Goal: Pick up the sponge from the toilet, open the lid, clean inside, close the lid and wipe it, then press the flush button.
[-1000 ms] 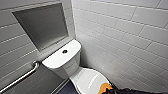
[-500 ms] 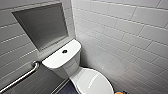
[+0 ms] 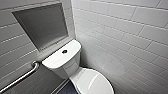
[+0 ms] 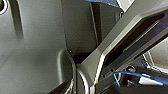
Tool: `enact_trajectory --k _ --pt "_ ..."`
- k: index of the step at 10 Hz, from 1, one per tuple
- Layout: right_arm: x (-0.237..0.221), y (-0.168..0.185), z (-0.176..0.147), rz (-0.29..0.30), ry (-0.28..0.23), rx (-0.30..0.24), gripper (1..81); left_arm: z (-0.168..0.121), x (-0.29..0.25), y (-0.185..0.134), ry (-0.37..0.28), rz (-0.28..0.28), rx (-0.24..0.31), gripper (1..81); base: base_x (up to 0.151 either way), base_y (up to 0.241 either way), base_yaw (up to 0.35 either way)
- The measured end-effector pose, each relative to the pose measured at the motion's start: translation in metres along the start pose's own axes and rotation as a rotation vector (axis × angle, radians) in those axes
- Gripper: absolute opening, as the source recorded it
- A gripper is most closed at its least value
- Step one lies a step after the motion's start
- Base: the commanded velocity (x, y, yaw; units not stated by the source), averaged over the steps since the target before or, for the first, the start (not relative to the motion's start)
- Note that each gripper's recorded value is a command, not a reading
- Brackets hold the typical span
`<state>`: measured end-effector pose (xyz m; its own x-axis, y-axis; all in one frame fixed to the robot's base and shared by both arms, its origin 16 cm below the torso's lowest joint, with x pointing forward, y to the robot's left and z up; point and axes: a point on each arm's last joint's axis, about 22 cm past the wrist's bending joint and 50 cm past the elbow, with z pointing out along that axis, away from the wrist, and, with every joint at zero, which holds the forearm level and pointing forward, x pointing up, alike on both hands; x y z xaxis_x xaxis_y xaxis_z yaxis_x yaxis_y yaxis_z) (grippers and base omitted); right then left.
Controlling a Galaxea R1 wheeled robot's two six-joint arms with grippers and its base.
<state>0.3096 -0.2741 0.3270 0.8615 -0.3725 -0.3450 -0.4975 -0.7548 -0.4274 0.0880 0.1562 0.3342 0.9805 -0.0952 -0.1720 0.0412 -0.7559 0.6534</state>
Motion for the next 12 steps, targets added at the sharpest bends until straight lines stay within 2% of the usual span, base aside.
enact_trajectory --k 2,4,6,9,11,12 --pt "-0.033 0.042 0.015 0.001 -0.002 -0.025 1.0 -0.011 0.060 -0.013 0.055 0.037 -0.006 81.1 0.000 0.000 0.000" --pt "-0.062 0.086 0.027 -0.012 0.011 -0.048 1.0 -0.009 0.097 -0.025 0.078 0.039 -0.009 81.1 0.000 0.000 0.000" --pt "-0.090 0.121 0.036 -0.024 0.032 -0.054 1.0 -0.010 0.131 -0.040 0.109 0.011 -0.003 81.1 0.000 0.000 0.000" --pt "-0.139 0.160 0.026 -0.025 0.050 -0.060 1.0 -0.017 0.164 -0.044 0.146 -0.058 -0.010 81.1 0.000 0.000 0.000" --pt "-0.159 0.172 0.021 -0.038 0.056 -0.058 1.0 -0.027 0.204 -0.040 0.186 -0.073 -0.018 81.1 0.000 0.000 0.000" --pt "-0.182 0.170 0.025 -0.046 0.051 -0.036 1.0 -0.031 0.229 -0.037 0.203 -0.075 -0.023 81.1 0.000 0.000 0.000"
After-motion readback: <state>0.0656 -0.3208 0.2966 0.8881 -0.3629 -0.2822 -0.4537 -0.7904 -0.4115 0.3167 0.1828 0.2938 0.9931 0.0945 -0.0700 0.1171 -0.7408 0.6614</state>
